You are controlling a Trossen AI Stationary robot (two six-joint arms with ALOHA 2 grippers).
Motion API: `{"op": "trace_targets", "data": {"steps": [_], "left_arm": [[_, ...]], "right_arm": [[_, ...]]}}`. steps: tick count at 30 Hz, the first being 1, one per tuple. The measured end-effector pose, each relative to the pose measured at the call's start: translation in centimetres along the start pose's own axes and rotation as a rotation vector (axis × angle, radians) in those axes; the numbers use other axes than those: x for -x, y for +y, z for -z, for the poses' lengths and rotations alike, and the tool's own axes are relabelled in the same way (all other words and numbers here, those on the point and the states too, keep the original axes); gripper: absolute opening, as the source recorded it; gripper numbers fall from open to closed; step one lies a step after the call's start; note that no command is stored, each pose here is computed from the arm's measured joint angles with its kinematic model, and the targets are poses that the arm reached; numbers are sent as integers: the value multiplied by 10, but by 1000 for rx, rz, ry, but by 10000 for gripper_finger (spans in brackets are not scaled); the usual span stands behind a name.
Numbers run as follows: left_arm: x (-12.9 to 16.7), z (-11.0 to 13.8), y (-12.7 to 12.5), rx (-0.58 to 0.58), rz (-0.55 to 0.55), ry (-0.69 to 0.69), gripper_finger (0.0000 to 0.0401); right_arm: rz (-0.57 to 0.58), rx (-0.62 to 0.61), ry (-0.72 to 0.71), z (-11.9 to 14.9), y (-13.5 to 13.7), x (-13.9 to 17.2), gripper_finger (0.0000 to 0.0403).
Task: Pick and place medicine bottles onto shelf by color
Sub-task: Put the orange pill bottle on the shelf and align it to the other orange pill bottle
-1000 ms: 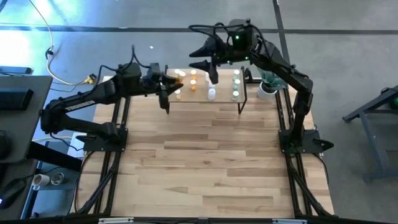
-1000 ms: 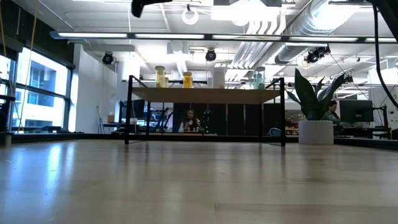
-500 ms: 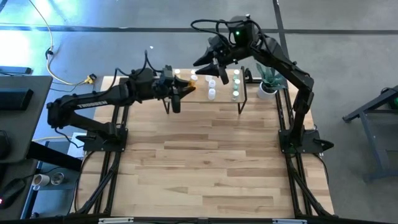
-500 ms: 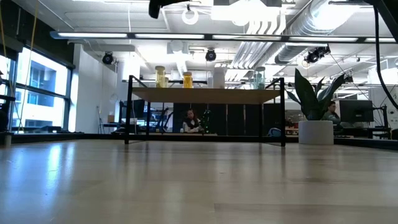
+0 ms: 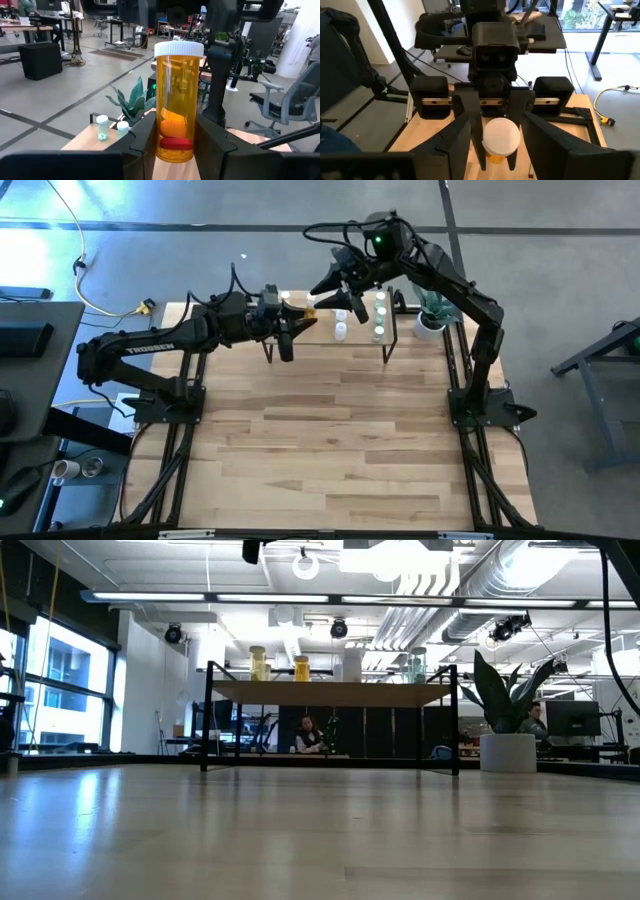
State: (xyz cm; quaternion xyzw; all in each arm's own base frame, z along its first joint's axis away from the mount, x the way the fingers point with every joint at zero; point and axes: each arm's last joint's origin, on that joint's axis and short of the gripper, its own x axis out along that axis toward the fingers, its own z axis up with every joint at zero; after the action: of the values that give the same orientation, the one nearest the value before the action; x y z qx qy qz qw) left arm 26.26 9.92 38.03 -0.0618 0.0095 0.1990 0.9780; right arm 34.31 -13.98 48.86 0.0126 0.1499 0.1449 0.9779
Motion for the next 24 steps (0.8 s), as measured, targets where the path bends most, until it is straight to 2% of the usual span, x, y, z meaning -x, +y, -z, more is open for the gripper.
{"op": "trace_targets", "data": {"steps": [6,15,24], "left_arm": [[0,-1,0,-3,3,-7,95],[0,-1,0,-26,1,-9,95],[0,-1,1,-58,-10,-10,95]], "right_arm": [[55,15,27,2,3,-9,167],[48,33,40,3,5,-15,166],[49,-11,52,5,4,-16,127]]}}
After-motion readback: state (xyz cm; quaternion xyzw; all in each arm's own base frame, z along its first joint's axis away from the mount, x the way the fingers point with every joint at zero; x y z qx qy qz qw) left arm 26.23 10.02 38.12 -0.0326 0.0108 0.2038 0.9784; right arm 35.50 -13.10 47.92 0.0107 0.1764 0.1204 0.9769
